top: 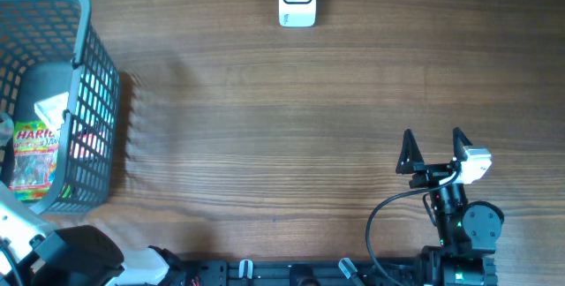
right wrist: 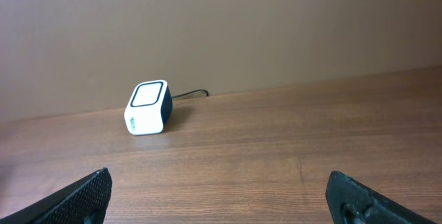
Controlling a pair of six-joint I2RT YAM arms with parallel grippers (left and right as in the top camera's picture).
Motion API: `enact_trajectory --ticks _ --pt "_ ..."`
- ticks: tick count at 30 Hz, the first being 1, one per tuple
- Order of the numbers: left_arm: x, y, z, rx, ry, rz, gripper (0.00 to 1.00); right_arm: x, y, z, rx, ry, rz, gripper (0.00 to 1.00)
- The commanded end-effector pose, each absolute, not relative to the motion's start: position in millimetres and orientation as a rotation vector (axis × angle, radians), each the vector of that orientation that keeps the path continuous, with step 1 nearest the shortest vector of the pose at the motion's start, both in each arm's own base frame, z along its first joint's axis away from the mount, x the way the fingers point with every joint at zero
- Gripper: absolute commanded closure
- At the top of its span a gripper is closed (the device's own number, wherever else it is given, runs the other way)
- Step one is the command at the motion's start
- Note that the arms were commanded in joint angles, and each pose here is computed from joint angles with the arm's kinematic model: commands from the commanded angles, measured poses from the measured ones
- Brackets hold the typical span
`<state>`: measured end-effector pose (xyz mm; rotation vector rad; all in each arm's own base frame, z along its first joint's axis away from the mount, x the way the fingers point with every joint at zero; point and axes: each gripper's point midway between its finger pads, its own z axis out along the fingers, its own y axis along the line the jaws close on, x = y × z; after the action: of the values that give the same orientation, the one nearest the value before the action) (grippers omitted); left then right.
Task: Scan the item barcode
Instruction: 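Grasp the green-capped jar with the left gripper and lift it, then carry the jar to the scanner and set it on the table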
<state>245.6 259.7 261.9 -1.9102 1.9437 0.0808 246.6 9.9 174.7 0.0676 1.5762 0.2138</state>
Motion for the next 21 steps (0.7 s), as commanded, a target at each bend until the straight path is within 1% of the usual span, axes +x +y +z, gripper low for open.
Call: enact_trajectory --ticks 1,4,7,10,12,15,16,21 --pt "250 261 268 -1.889 1.928 0.056 0.43 247 8 176 0.082 1.569 0.210 0.00" --pt "258 255 275 -1.860 1.923 -0.022 0.42 247 8 176 0.081 1.569 0.209 0.00" --pt "280 236 298 -1.766 1.916 -0.228 0.42 247 8 176 0.082 1.569 0.210 0.00" --pt "308 205 328 -1.603 1.919 -0.478 0.43 247 8 176 0.082 1.569 0.210 0.00" --pt "329 170 354 -1.430 1.931 -0.667 0.43 247 8 176 0.082 1.569 0.210 0.00" --pt "346 126 376 -1.240 1.973 -0.795 0.42 247 8 176 0.082 1.569 0.210 0.00" --pt "354 102 382 -1.158 2.009 -0.834 0.42 247 8 176 0.082 1.569 0.210 0.00" --pt "378 -7 378 -0.824 2.221 -0.920 0.41 247 8 176 0.081 1.569 0.210 0.00"
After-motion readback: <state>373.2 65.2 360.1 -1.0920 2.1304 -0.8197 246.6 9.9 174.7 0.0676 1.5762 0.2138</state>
